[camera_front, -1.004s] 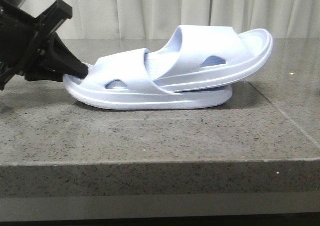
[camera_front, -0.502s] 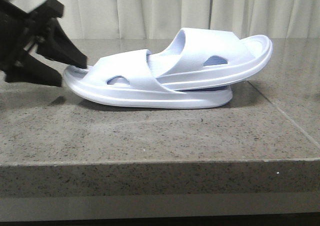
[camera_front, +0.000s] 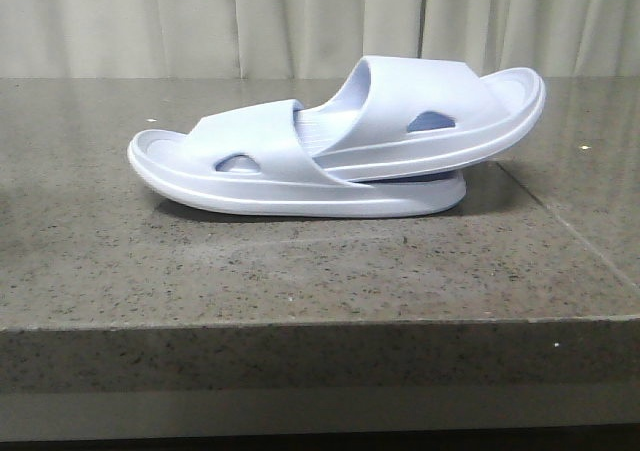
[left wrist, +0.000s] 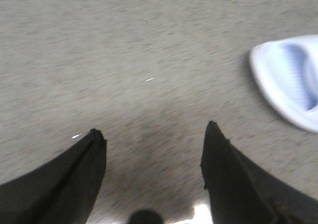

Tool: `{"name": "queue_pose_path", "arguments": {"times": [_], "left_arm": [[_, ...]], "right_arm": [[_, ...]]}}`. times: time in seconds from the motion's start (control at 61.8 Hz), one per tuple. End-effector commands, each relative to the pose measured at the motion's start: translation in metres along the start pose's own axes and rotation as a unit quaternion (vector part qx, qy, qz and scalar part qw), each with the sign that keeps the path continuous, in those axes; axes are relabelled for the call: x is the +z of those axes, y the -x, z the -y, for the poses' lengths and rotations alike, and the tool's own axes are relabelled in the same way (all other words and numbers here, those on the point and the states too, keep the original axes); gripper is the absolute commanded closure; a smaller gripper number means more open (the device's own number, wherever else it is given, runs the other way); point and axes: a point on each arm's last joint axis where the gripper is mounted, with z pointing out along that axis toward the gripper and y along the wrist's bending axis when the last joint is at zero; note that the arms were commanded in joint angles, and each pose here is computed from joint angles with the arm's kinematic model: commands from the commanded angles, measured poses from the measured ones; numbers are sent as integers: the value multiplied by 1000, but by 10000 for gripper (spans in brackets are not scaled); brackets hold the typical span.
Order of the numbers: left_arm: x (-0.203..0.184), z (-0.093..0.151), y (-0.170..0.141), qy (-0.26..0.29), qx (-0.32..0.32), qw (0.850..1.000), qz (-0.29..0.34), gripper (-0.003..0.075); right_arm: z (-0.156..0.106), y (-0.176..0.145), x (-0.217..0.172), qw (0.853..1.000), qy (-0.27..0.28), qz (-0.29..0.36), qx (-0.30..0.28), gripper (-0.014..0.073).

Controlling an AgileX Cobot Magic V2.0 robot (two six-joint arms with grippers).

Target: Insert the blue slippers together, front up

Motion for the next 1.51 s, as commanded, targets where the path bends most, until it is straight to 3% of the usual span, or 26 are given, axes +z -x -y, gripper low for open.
{"name": "queue_pose_path", "arguments": {"times": [0.0,0.389,0.632,0.713,0.874,1.036,1.15,1.49], "left_arm": [[-31,-5,2,54,-5,997,49,300],[-65,-1,-52,77,-8,992,103,300],[-66,1,-61,66,-15,988,138,300],[-65,1,-61,65,-16,987,143,304],[-66,2,-58,57,-22,985,159,451],[-67,3,-56,55,-24,984,168,643],[-67,3,-55,52,-26,982,178,741],[-68,3,-53,52,-27,981,185,741]], "right_arm": [[2,0,-21,998,-55,26,1,295],[-10,-51,-53,994,-51,92,-23,295],[-13,-70,-65,988,-53,143,-31,298],[-14,-71,-67,987,-53,150,-31,342],[-14,-70,-66,987,-53,150,-31,559],[-14,-70,-67,986,-53,152,-31,717],[-14,-69,-67,986,-53,155,-31,713],[-14,-72,-66,988,-51,141,-30,713]]}}
